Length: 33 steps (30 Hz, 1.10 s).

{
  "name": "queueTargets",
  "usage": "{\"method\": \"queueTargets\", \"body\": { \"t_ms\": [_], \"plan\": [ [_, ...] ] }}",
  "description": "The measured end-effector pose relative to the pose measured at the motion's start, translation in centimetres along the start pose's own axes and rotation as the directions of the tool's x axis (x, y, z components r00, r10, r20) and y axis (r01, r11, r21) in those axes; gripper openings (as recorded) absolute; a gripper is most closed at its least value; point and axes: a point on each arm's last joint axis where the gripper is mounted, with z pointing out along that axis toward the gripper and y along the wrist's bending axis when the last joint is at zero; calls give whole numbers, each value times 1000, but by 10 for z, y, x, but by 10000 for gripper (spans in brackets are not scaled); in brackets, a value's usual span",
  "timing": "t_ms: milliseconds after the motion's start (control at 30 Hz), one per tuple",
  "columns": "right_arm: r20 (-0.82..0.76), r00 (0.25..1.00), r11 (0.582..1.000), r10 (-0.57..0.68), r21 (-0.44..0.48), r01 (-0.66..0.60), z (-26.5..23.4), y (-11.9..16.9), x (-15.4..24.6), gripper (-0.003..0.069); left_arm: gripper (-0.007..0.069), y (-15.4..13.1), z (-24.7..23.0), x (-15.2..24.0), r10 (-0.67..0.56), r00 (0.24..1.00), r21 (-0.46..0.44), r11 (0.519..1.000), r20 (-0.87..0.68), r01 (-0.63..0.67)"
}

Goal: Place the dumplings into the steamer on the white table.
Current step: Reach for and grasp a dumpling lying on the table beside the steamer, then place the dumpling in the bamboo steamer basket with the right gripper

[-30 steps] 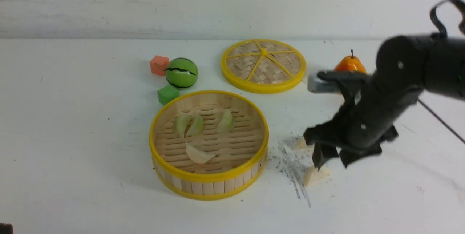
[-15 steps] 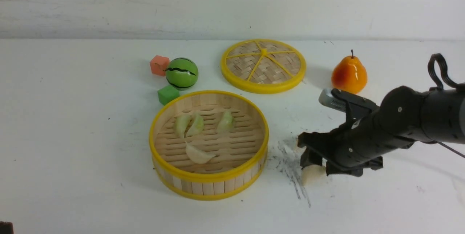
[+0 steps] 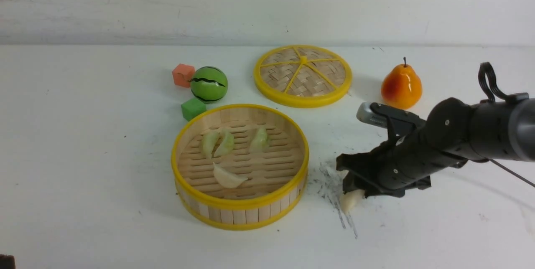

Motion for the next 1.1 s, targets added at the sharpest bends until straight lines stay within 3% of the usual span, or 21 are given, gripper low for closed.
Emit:
{"method": "queueTargets", "body": {
  "t_ms": [133, 233, 367, 467, 600, 667, 733, 933, 1100],
  "plan": [
    [-49, 995, 996, -84, -22, 83, -4, 6, -2, 318, 10, 0, 0, 0, 0, 1000, 1, 1000, 3, 0],
    [-68, 992, 994, -102, -36, 100, -6, 10, -5, 356, 13, 0, 0, 0, 0, 1000, 1, 1000, 3, 0],
    [-103, 989, 994, -103, -50, 99, -9, 15, -5, 471, 14, 0, 0, 0, 0, 1000, 1, 1000, 3, 0],
    [-133, 985, 993, -111, -48, 106, -2, 20, 2, 484, 16, 0, 0, 0, 0, 1000, 1, 1000, 4, 0],
    [-127, 981, 988, -148, -49, 143, 8, 30, 7, 413, 16, 0, 0, 0, 0, 1000, 1, 1000, 4, 0],
    [-116, 979, 986, -166, -45, 162, 11, 32, 8, 293, 16, 0, 0, 0, 0, 1000, 1, 1000, 4, 0],
    [-116, 977, 984, -177, -38, 174, 11, 31, 8, 227, 18, 0, 0, 0, 0, 1000, 1, 1000, 4, 0],
    [-150, 945, 956, -290, -7, 292, -4, 31, 9, 235, 20, 0, 0, 0, 0, 1000, 1, 1000, 4, 0],
    [-55, 933, 934, -356, -36, 355, -59, 53, -11, 235, 25, 0, 0, 0, 0, 1000, 1, 1000, 4, 0]
  ]
}}
